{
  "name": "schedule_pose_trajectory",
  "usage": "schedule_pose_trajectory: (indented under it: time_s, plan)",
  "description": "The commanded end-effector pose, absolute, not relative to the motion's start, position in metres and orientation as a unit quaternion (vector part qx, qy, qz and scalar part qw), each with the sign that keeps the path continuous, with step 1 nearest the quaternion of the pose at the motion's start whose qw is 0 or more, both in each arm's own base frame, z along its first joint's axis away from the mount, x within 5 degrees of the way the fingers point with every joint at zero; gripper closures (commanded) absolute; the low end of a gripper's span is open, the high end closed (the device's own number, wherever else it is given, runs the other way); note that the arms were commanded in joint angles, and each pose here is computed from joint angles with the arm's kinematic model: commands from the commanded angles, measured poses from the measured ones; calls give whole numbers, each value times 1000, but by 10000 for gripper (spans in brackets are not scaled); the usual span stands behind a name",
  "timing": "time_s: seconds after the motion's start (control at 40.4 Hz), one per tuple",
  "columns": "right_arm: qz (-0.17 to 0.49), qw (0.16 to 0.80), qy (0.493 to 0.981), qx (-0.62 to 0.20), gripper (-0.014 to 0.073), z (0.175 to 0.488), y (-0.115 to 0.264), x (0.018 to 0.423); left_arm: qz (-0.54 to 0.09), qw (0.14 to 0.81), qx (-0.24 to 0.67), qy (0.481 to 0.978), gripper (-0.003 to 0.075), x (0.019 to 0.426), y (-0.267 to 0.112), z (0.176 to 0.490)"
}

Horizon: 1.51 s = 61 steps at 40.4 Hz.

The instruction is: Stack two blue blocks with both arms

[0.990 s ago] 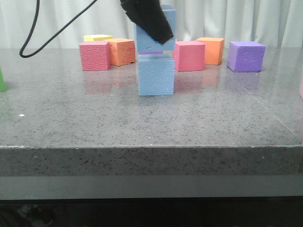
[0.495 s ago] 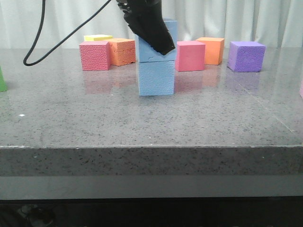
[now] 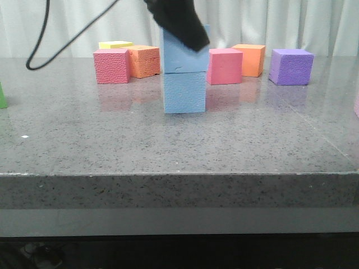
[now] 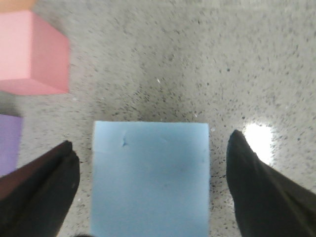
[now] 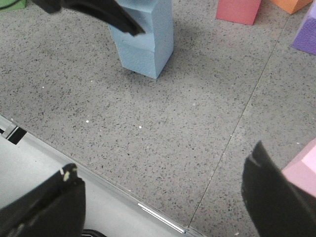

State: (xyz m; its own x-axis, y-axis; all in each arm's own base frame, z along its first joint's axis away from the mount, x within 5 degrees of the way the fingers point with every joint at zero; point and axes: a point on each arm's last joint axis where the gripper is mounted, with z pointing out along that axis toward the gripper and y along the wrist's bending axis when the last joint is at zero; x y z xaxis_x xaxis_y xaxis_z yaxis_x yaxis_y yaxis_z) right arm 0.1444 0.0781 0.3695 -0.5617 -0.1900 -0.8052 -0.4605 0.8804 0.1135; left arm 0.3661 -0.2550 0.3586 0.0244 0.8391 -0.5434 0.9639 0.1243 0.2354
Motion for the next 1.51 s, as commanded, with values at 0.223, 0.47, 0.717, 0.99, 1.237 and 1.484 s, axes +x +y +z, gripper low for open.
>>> schedule_pose_trajectory:
  time_s: [0.223,0.47,0.717,0.99,1.237,1.484]
  plan:
    - [166,471,847,-180,-48,384,78,146,-133,418,575,691,130,313,-229,460]
    - [166,471,847,-180,-48,384,78,146,-171,420,454,767,133,292,-210,486]
    - [167,478,843,-179,-48,385,78,146,-164,418,316,836,133,267,-179,511]
    - [134,451,865,-176,-48,379,71,143,-147,434,297,838,133,217,-143,512]
    - [133,472,854,-172,-48,388,60,123,-151,457,282,830,133,168,-112,462]
    - [150,498,838,-166,-48,371,50,97,-161,465,273,827,133,127,-87,409]
